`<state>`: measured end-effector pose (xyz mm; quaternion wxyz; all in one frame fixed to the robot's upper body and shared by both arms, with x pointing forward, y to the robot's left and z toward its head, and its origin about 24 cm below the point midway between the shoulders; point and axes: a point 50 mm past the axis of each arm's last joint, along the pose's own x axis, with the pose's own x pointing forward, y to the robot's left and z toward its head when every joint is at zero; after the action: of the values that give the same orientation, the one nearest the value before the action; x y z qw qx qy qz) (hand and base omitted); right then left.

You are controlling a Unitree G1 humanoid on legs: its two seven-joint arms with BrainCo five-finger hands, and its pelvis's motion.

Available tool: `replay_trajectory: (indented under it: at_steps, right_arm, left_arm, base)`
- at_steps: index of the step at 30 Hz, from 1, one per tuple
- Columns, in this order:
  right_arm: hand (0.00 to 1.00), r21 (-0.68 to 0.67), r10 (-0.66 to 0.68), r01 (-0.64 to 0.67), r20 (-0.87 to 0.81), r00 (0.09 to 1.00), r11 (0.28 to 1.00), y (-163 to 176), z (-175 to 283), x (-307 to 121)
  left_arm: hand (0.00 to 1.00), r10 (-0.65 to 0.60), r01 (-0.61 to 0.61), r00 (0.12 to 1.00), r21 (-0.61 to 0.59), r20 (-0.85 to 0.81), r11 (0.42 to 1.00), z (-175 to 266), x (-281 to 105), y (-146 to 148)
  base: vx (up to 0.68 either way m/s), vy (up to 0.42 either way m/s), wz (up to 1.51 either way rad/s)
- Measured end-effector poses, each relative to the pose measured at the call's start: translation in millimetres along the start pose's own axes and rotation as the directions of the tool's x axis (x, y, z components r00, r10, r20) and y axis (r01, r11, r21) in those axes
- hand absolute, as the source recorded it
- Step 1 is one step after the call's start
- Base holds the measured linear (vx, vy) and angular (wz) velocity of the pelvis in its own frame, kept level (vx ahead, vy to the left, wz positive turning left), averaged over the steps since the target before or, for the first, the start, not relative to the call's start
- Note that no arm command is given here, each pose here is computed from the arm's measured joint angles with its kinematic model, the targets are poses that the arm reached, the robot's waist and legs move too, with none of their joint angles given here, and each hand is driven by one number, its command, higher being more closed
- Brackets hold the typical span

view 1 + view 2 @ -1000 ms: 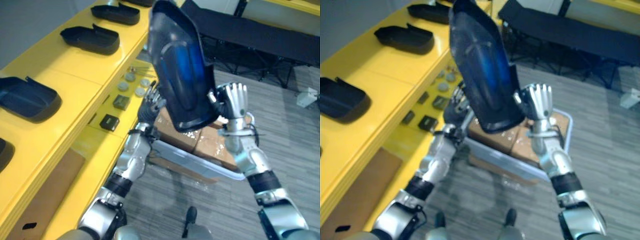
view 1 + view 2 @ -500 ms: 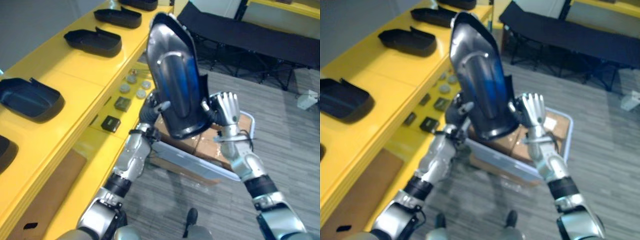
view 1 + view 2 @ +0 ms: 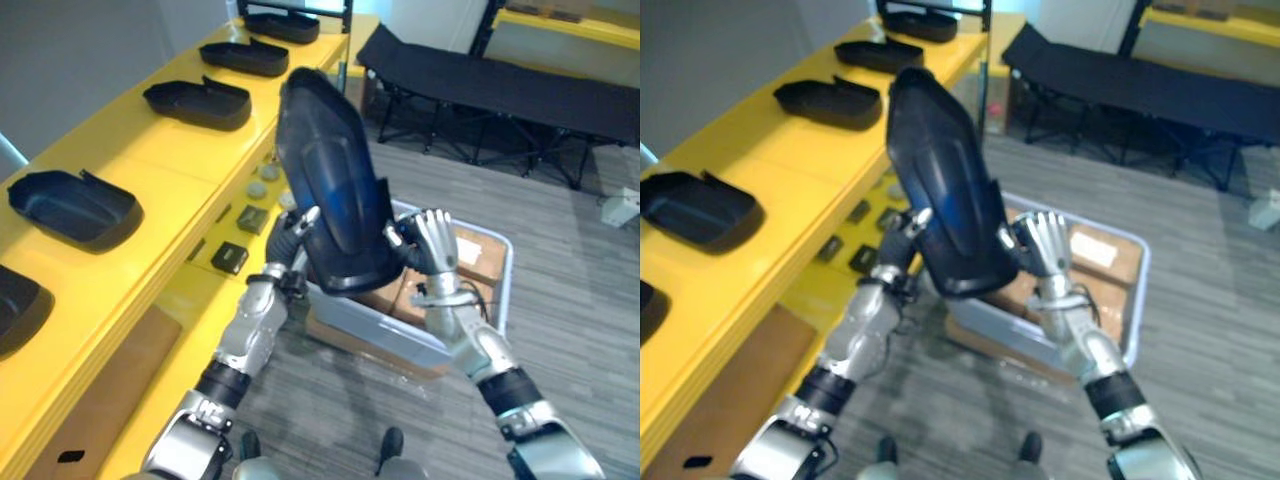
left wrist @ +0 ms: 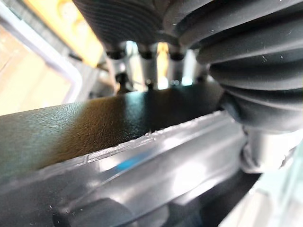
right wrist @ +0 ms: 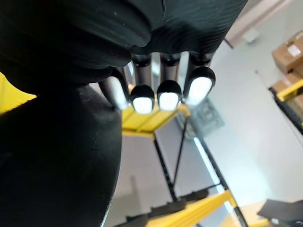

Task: Walk over and take plastic housings, then place them on the shelf

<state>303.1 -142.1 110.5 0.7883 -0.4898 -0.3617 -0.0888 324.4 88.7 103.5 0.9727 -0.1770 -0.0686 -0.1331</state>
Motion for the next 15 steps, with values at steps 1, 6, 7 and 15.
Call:
replay_trajectory:
  at_steps: [1,6,7,15]
  right_arm:
    - [1.0,0.004,-0.006,0.006,-0.002,1.0,1.0,0,0,0]
    - [1.0,0.059,-0.036,0.038,-0.028,0.999,0.998,4,5,-5]
    - [1.0,0.07,-0.04,0.042,-0.03,0.999,0.997,5,7,-5]
    - [0.0,0.185,-0.085,0.084,0.002,0.996,0.979,3,25,-1]
  left_arm:
    - [1.0,-0.002,0.002,1.0,0.0,-0.001,1.0,0,0,0]
    - [1.0,-0.009,0.009,1.0,0.032,0.002,0.999,0,0,0]
    - [1.0,-0.011,0.01,1.0,0.041,0.007,0.999,1,0,1]
    - [1.0,0.027,-0.027,1.0,0.05,-0.002,0.998,-3,-6,4]
  base:
    - [0.0,0.0,0.0]
    - [0.0,0.0,0.0]
    - [0.0,0.0,0.0]
    - [0.0,0.0,0.0]
